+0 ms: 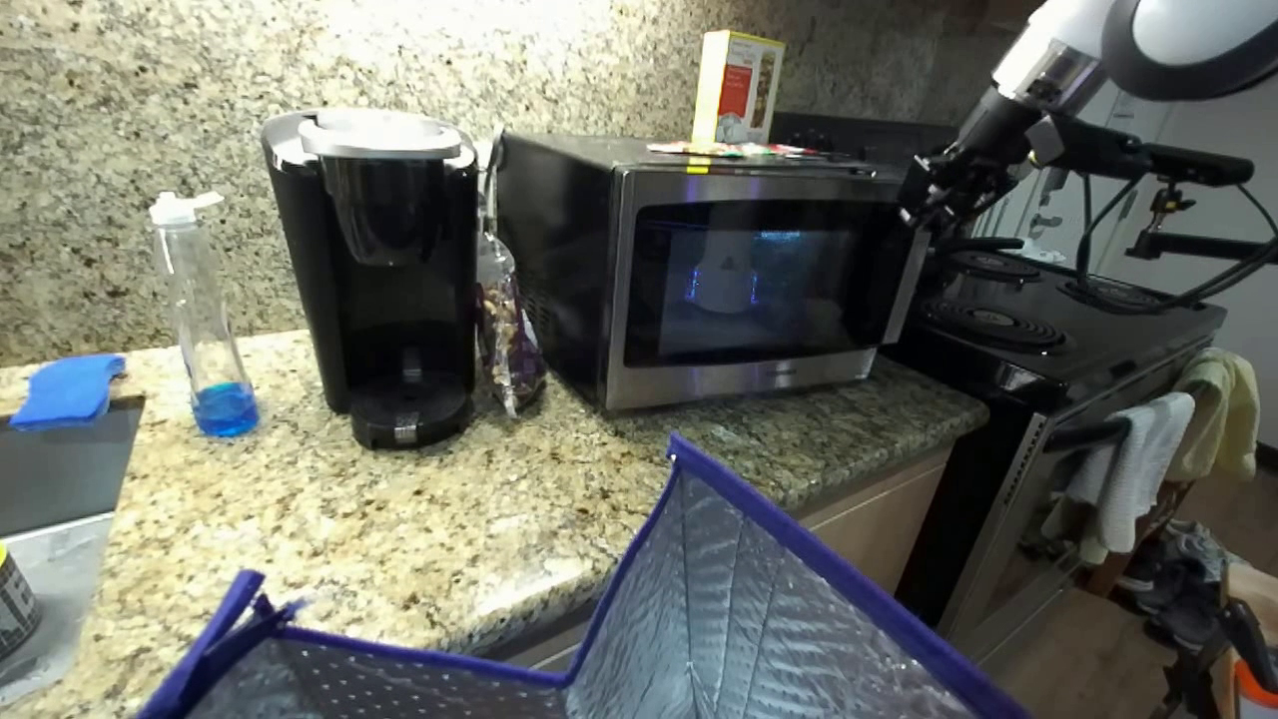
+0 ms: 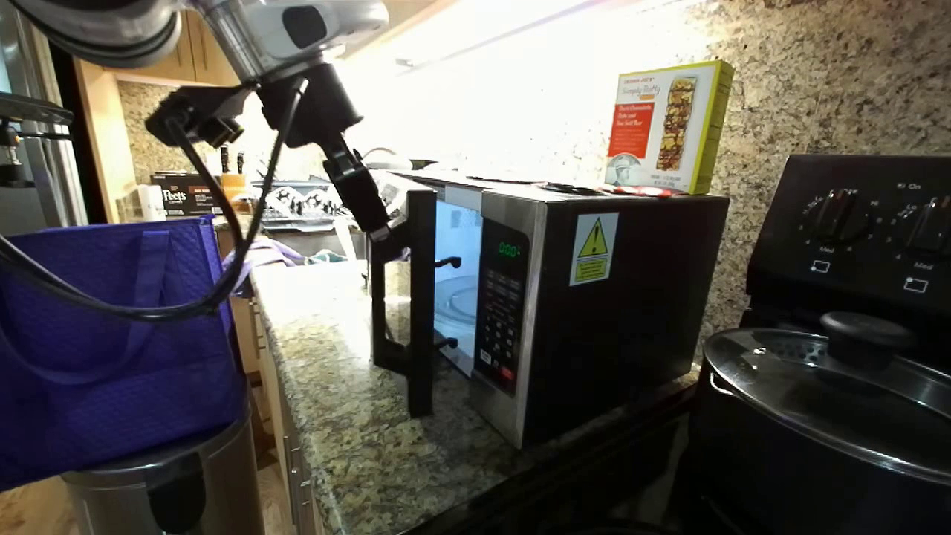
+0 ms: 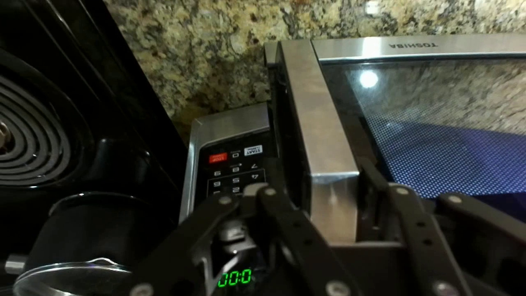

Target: Open the microwave door

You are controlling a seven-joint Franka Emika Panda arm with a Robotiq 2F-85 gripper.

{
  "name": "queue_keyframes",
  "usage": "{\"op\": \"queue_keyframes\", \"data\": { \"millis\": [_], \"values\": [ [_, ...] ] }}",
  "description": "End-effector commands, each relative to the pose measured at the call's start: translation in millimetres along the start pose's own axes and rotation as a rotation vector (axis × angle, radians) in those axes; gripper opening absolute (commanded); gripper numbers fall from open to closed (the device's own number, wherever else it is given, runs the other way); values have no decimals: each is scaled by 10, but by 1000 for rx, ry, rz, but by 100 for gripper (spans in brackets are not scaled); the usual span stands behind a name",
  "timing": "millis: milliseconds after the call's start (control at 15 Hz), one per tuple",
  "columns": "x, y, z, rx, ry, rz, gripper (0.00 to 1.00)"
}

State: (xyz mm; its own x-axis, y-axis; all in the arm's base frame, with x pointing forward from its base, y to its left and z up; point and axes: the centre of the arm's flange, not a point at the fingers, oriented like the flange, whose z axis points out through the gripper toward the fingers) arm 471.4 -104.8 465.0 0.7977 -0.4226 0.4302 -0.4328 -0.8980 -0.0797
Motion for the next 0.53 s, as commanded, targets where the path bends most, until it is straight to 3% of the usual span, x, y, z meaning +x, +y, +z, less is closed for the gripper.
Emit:
{"op": "queue_keyframes", "data": {
  "millis": [0, 200, 467],
  "values": [
    [-165, 54, -331, -9, -54, 28, 77],
    [-221, 30, -478, 22, -89, 17, 98],
    [-314, -6, -666, 28, -143, -26, 100]
  ]
}}
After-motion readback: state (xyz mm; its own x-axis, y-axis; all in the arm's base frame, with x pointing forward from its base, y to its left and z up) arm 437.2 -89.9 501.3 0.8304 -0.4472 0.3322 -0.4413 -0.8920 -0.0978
